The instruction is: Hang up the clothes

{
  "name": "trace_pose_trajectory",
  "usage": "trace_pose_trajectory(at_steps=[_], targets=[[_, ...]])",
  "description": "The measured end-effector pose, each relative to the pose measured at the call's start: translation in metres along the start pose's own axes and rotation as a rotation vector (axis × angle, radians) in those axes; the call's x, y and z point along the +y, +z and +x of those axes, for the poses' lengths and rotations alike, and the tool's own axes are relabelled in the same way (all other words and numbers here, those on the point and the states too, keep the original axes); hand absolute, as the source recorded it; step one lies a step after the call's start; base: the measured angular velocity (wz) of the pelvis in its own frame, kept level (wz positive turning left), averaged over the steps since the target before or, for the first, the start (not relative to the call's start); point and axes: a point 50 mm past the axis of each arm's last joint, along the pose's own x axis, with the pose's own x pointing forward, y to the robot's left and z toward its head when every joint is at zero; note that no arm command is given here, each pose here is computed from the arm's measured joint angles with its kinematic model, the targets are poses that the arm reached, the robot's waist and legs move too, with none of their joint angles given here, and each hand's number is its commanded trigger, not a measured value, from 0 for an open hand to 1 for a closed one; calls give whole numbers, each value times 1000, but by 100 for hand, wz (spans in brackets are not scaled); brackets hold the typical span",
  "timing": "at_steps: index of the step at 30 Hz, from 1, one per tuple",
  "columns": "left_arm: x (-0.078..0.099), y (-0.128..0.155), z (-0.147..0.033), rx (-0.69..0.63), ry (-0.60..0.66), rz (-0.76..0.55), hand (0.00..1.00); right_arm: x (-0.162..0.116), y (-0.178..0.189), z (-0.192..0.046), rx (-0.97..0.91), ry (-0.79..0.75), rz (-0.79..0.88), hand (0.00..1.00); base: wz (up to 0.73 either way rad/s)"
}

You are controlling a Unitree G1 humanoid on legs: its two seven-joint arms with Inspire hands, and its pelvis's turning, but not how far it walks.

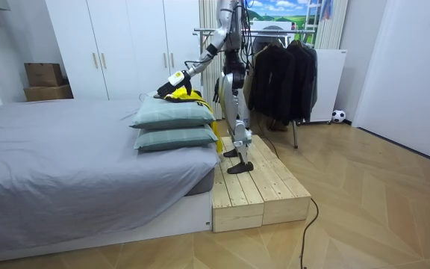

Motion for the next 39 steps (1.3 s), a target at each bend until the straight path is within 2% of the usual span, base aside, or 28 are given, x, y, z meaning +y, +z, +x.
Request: trace_pose_trajectory(at_steps=[6, 21, 31, 39], targets=[[6, 9, 6, -25, 11, -6, 0, -1, 3, 0, -8, 0, -20, 0, 0], [3, 14, 5, -66, -39, -10, 0, 2, 13, 2, -30, 7, -66, 0, 0], [-1, 7, 5, -25, -94, -74, 0, 4, 19, 4, -35, 15, -114, 0, -3], [-3, 1, 4, 16, -165, -177, 0, 5, 21, 4, -37, 23, -132, 0, -4]])
